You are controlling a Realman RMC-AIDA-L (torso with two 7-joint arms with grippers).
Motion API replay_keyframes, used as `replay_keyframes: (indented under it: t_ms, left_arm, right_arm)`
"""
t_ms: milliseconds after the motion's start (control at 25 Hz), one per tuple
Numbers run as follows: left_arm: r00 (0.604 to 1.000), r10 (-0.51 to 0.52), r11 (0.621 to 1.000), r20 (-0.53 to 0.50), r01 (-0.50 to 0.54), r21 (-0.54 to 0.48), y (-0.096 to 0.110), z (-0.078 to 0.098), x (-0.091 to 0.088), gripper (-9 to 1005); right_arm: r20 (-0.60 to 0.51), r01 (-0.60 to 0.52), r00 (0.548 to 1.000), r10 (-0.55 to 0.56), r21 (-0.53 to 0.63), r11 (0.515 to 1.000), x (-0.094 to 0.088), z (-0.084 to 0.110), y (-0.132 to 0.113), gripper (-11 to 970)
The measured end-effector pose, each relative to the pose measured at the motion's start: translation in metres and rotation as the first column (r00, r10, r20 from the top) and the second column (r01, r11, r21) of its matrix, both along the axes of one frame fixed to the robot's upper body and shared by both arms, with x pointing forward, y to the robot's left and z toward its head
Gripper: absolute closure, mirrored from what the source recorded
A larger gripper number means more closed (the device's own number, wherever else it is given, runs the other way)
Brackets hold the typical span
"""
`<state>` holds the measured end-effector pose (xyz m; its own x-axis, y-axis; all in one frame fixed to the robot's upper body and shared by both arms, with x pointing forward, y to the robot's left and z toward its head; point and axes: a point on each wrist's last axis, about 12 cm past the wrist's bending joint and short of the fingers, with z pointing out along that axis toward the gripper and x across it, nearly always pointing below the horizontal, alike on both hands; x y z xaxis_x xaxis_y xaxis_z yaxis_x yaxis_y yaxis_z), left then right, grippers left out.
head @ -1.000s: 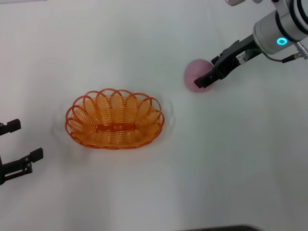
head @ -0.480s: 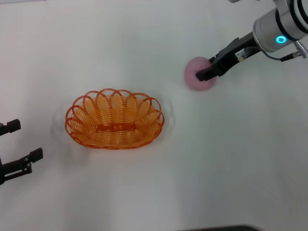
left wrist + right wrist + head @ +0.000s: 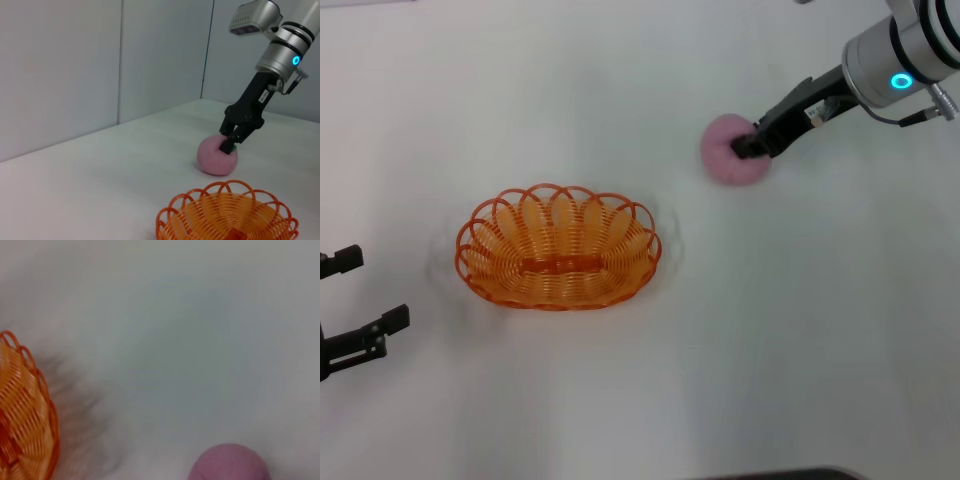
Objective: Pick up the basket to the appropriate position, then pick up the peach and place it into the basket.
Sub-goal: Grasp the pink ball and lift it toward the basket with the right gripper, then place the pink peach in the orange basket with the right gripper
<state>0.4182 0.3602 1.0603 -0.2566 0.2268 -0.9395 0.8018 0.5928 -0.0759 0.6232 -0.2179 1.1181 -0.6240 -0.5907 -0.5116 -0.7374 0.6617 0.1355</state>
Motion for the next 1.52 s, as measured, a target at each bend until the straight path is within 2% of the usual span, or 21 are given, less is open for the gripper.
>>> replay_keyframes:
  t_ms: [320,560,960,1520]
  left_arm:
    - [1.000,-0.010,1.000,0.004,0.010,-0.004,-0.001,0.001,0.000,112]
    - [1.000,-0.011,1.000,-0.001,0.011,-0.003,0.000,0.001,0.000,113]
    - [1.000,-0.016,1.000,-0.004,0.016,0.002,0.000,0.001,0.000,112]
    - [1.000,-0.007,1.000,-0.002,0.007,0.004,0.000,0.001,0.001,114]
  right_arm:
    - [-0.001,-0.034,0.999,0.034,0.092,0.995,-0.002,0.014,0.007,777]
    - [-0.014,-0.115,0.993,0.119,0.161,0.980,-0.010,0.020,0.015,821]
    - [0.035,-0.218,0.975,0.218,0.286,0.933,-0.019,0.034,0.024,814]
    - [0.047,-0.380,0.923,0.383,0.279,0.882,-0.031,0.030,0.065,805]
